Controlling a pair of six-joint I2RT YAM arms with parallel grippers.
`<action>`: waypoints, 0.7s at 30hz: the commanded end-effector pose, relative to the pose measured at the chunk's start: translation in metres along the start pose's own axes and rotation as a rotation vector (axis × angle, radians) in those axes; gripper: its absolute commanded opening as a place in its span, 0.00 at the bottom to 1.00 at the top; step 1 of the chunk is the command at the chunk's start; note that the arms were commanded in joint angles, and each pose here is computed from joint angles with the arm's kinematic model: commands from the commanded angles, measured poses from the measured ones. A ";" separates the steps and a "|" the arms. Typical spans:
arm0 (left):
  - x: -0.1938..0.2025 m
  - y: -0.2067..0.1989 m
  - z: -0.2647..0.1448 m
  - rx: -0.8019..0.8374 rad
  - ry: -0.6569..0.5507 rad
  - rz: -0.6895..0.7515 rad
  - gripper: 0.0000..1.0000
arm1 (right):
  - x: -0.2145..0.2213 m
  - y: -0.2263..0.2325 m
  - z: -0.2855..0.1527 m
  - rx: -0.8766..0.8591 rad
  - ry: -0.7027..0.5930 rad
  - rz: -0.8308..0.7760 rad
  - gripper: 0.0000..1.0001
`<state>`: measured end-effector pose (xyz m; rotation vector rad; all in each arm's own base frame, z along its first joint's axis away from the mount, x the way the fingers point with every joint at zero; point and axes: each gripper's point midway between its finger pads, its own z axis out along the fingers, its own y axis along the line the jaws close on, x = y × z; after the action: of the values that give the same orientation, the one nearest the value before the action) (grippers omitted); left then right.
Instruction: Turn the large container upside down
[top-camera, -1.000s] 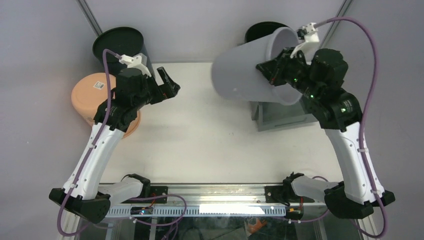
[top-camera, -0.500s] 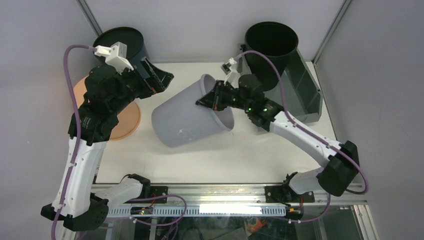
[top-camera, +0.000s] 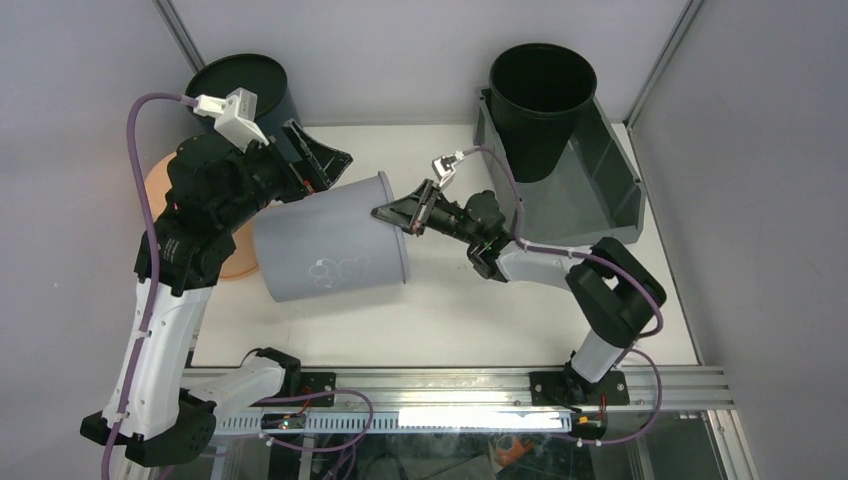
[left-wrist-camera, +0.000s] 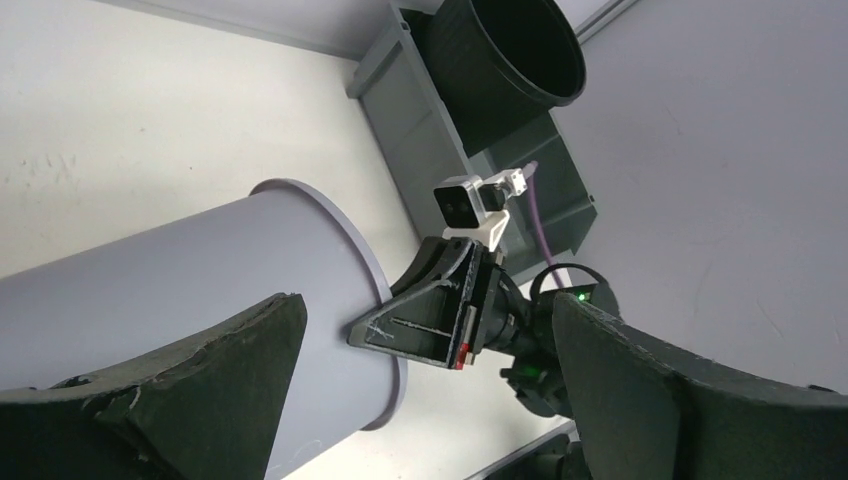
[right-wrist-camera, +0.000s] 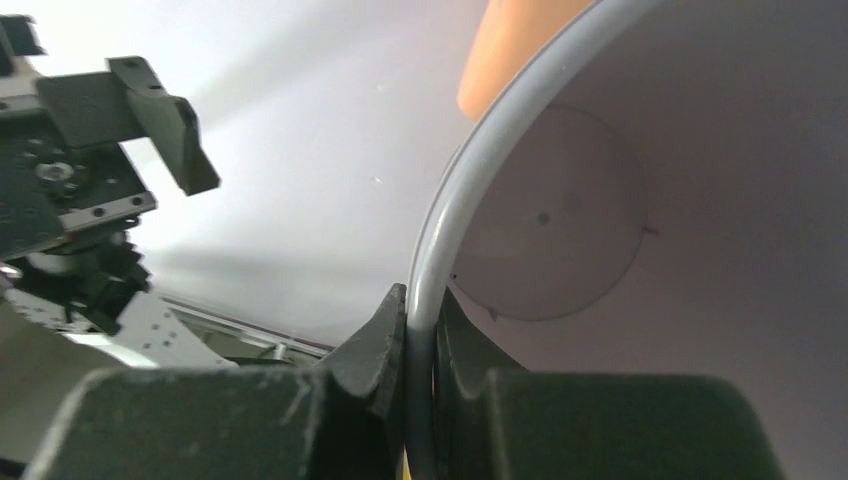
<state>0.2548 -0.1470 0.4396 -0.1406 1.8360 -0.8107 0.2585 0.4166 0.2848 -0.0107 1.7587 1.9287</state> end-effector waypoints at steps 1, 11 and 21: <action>-0.004 -0.015 -0.007 0.072 -0.019 -0.011 0.99 | -0.025 0.079 -0.020 -0.390 -0.130 0.069 0.00; 0.005 -0.012 -0.001 0.078 0.010 -0.019 0.99 | -0.019 0.026 -0.040 -0.345 -0.204 0.248 0.00; 0.013 -0.009 0.006 0.083 0.030 -0.024 0.99 | -0.015 -0.028 -0.064 -0.188 -0.310 0.334 0.00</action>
<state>0.2555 -0.1570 0.4196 -0.1192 1.8808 -0.8534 0.2622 0.3753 0.2421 0.4422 1.5732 2.1602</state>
